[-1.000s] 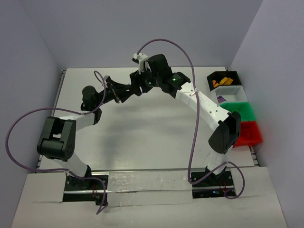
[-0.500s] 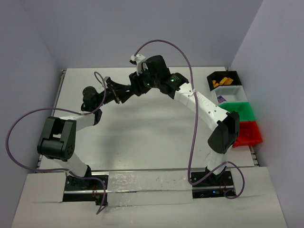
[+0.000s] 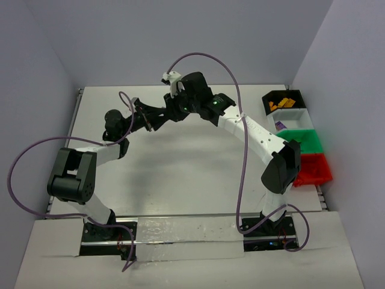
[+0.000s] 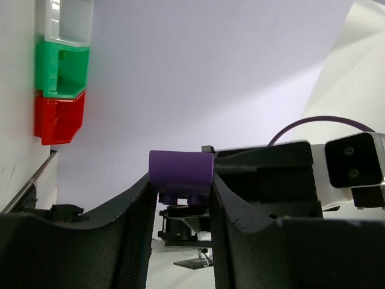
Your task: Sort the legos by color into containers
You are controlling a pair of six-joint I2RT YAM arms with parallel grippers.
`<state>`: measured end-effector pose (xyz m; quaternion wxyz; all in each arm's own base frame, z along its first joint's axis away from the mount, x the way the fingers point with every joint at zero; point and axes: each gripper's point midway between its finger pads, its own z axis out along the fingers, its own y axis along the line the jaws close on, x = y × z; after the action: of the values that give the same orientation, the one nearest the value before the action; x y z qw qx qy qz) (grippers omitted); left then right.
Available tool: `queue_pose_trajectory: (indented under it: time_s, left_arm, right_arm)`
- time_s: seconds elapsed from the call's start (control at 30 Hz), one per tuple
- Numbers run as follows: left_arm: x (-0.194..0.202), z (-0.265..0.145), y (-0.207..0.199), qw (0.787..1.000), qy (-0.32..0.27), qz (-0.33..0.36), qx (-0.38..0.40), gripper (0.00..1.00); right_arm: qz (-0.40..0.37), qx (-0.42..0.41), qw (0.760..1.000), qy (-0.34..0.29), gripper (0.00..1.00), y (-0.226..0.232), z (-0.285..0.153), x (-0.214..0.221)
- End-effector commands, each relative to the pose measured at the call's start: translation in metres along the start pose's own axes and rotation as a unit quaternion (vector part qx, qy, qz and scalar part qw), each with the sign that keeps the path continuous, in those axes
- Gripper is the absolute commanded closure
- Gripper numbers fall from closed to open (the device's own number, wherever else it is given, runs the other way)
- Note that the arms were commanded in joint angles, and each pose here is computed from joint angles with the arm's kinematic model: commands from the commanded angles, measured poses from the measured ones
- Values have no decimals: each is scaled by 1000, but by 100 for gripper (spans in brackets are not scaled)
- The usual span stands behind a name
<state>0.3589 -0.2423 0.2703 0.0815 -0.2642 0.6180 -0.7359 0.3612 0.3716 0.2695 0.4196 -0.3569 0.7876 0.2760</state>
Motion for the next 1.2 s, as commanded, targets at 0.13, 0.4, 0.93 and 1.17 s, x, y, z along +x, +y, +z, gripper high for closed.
queue_pose_trajectory:
  time_s: [0.13,0.4,0.93,1.17]
  left_arm:
    - [1,-5,-14,999,9,45,13,1]
    - [-71,-31,-6,923,-84,334,-172,1]
    - [-123,-54,-5,787,-128,493,-349,1]
    - [-125,-54,4,792,-122,480,-356,1]
  right_arm:
    - [-8,35,999,-10,100,-17,-17,-6]
    - [77,172,981,41,100,-146,-107,61]
    - [199,500,806,247,100,-376,-305,215]
    - [204,524,779,278,100,-418,-302,227]
